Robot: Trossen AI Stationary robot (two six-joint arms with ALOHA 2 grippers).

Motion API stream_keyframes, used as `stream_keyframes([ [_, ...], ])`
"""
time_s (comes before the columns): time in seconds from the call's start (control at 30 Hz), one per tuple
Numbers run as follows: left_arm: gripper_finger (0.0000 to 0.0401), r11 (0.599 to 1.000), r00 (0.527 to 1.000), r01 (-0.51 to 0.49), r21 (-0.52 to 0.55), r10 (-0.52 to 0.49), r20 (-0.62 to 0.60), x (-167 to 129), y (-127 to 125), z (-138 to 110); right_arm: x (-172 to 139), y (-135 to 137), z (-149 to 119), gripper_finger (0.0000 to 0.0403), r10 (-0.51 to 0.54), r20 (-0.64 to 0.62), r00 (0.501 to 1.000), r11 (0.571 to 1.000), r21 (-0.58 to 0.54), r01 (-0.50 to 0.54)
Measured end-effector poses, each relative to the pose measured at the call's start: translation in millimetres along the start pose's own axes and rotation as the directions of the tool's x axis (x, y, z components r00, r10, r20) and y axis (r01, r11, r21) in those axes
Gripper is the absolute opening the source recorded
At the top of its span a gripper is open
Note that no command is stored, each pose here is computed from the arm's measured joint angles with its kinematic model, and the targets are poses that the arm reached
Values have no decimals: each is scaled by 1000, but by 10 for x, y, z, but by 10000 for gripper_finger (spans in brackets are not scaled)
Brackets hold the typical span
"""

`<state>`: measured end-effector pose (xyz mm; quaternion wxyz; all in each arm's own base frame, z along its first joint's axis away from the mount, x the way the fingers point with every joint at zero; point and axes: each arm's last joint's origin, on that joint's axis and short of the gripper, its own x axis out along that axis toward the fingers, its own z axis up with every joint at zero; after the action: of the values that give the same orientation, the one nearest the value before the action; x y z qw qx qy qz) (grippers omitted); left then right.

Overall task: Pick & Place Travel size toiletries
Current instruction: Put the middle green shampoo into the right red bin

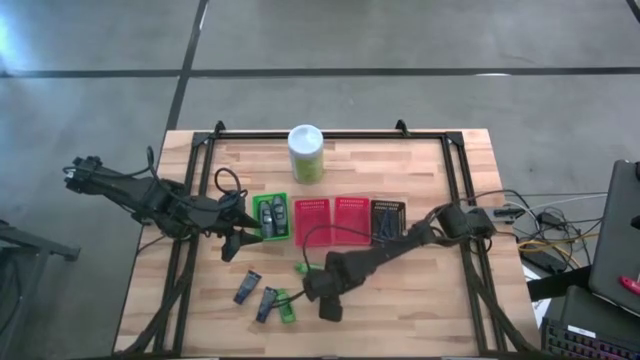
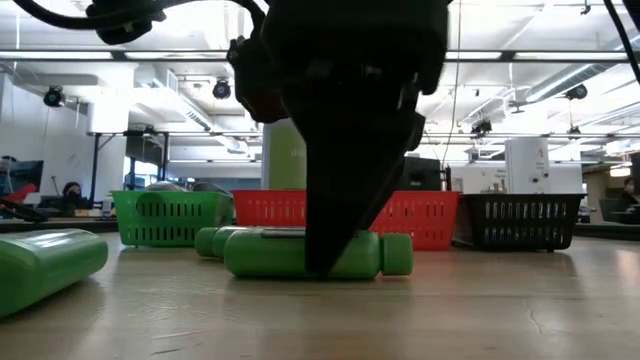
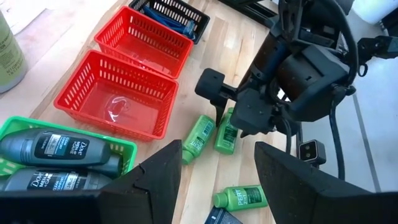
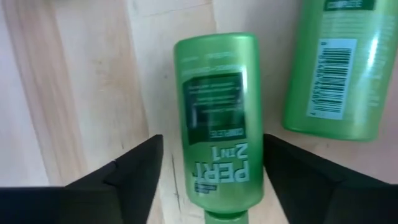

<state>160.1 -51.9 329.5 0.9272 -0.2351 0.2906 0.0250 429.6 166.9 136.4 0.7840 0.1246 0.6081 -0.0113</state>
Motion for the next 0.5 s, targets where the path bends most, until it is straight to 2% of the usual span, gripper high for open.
stream_keyframes([
  [0.3, 206, 1000, 1000, 0, 7, 0, 0, 0, 0, 0, -72, -36, 23, 169, -6, -4, 1000, 1000, 0, 6],
  [0.5, 206, 1000, 1000, 0, 9, 0, 0, 0, 0, 0, -190, -34, 21, 148, -6, 3, 1000, 1000, -5, 6],
])
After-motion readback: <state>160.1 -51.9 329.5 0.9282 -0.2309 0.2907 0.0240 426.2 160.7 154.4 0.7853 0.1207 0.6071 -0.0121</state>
